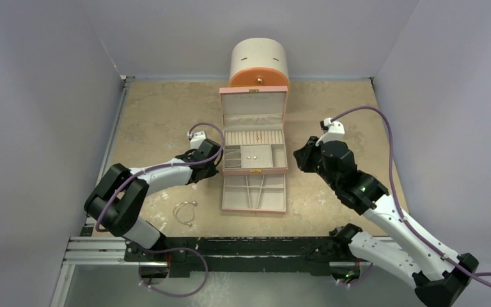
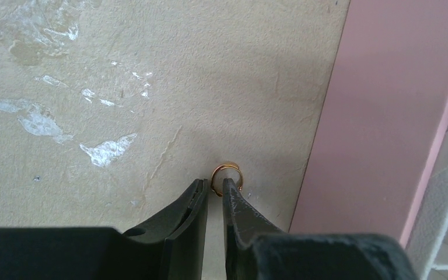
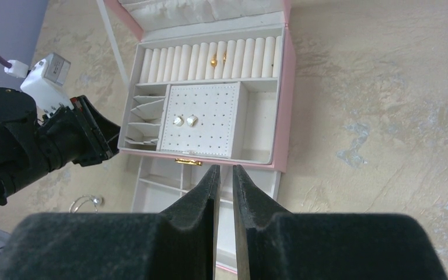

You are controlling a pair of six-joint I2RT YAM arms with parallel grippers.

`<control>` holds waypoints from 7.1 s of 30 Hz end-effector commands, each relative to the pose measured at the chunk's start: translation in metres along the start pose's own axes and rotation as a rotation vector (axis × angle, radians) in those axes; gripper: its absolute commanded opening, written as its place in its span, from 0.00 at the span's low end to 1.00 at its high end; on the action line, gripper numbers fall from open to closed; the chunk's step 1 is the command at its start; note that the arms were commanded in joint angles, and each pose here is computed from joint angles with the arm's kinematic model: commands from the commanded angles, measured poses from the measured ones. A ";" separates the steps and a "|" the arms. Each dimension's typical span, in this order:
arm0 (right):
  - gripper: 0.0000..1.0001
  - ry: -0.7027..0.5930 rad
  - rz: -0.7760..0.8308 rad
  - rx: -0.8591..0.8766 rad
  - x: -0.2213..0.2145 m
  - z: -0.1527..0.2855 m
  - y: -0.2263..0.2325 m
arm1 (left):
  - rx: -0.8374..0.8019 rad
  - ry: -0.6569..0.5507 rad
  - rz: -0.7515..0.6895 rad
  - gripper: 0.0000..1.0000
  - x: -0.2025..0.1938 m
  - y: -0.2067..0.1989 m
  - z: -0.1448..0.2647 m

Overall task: Organize the mixed jewelry
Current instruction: Pick up the jewelry from the center of the board, then adjust the jewelry.

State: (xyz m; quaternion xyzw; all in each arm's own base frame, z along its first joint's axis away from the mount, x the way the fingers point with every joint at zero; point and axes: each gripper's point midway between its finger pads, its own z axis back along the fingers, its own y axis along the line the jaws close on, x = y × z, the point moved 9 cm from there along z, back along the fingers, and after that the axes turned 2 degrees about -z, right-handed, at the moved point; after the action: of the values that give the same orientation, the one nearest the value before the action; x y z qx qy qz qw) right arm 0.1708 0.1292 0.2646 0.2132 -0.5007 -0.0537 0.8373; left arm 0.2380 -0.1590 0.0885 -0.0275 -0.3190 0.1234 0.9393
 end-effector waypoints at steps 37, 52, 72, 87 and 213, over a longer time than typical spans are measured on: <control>0.21 0.145 -0.016 0.580 -0.016 -0.004 0.057 | -0.338 -0.003 -0.155 0.00 0.009 0.012 0.109; 0.36 0.235 -0.230 0.679 -0.058 -0.032 0.137 | -0.625 -0.131 -0.134 0.00 0.036 0.004 0.184; 0.37 0.129 -0.374 0.696 -0.064 -0.045 0.184 | -0.696 -0.194 0.012 0.00 0.040 0.007 0.202; 0.00 0.120 -0.396 0.696 -0.067 -0.043 0.180 | -0.694 -0.186 0.031 0.00 0.037 0.006 0.196; 0.41 -0.133 -0.248 1.371 -0.018 0.047 0.167 | -1.596 -0.400 0.179 0.00 0.028 0.012 0.290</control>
State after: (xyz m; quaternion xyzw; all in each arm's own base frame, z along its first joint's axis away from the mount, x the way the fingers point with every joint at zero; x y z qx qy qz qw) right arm 0.1017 0.2733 0.3097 0.7227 -0.4203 0.1804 0.5182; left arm 0.0839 -0.1508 0.3215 -0.6748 -0.4533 -0.0633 0.5789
